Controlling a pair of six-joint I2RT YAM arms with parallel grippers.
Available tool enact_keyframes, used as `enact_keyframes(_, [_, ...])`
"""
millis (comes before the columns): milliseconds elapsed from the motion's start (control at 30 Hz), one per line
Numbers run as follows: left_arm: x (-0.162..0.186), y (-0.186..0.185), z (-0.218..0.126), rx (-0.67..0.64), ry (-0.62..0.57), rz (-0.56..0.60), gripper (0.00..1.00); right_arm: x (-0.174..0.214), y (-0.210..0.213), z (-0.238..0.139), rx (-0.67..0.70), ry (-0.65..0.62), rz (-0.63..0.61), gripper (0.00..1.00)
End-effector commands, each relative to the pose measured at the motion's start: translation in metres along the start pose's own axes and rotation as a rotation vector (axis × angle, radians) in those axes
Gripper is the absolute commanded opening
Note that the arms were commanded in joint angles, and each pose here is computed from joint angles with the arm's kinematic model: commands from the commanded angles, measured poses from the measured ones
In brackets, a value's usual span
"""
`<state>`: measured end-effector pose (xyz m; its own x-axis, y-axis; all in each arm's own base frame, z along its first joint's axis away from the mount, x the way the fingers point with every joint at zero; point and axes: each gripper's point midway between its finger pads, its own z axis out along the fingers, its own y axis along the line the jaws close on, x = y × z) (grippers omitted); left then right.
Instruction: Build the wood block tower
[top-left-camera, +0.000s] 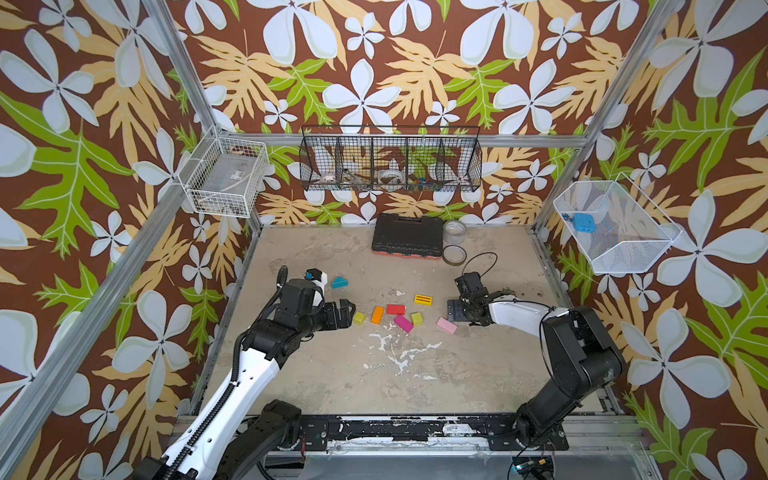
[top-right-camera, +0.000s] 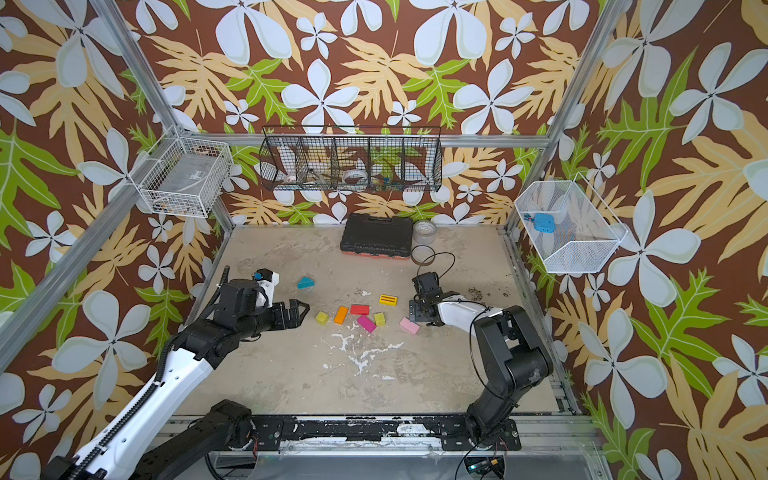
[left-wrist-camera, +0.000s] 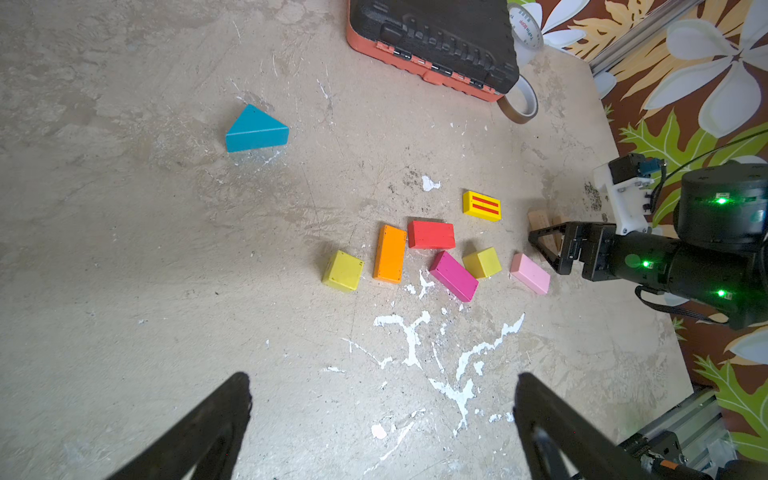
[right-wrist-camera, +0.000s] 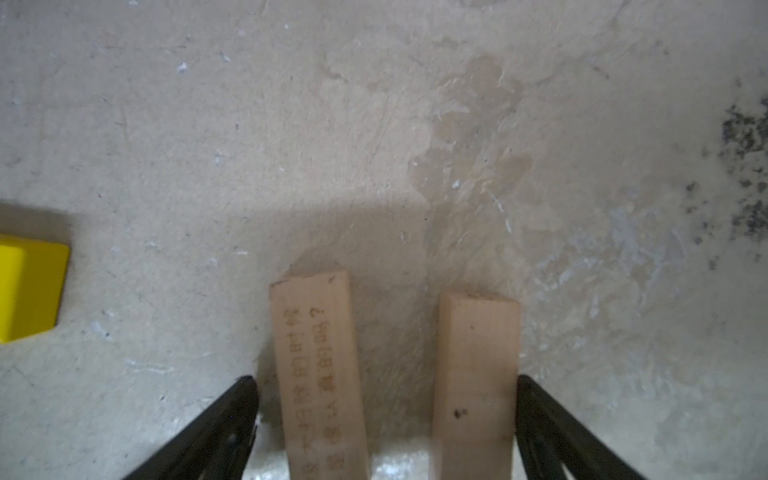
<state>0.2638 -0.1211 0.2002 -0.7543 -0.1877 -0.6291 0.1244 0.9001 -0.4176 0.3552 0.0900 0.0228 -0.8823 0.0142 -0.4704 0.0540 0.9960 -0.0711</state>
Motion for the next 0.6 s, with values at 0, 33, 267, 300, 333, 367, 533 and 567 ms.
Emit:
enact_keyframes(0, [-0.003, -0.002, 0.000, 0.007, -0.016, -0.001, 1.00, 0.010, 0.002, 0.003, -0.011, 0.046, -0.026, 0.95])
enact_keyframes(33, [-0.003, -0.002, 0.000, 0.010, -0.015, -0.001, 1.00, 0.010, 0.003, 0.004, -0.013, 0.048, -0.027, 0.95])
enact_keyframes(267, [-0.004, -0.003, -0.002, 0.013, -0.021, 0.000, 1.00, 0.013, 0.004, 0.009, -0.008, 0.067, -0.034, 0.86])
enact_keyframes(300, [-0.004, -0.003, -0.002, 0.014, -0.021, 0.000, 1.00, 0.013, 0.003, 0.010, -0.004, 0.074, -0.035, 0.84])
enact_keyframes(333, [-0.004, -0.003, -0.002, 0.013, -0.022, 0.000, 1.00, 0.014, 0.003, 0.011, 0.000, 0.079, -0.037, 0.82])
enact_keyframes(367, [-0.004, -0.003, -0.002, 0.014, -0.022, 0.001, 1.00, 0.015, 0.003, 0.012, 0.004, 0.083, -0.037, 0.82])
enact_keyframes(533, [-0.004, -0.003, -0.001, 0.013, -0.020, 0.001, 1.00, 0.018, -0.002, 0.014, 0.029, 0.100, -0.035, 0.78])
enact_keyframes(567, [-0.004, -0.003, -0.001, 0.014, -0.019, 0.000, 1.00, 0.019, -0.003, 0.014, 0.033, 0.100, -0.034, 0.78])
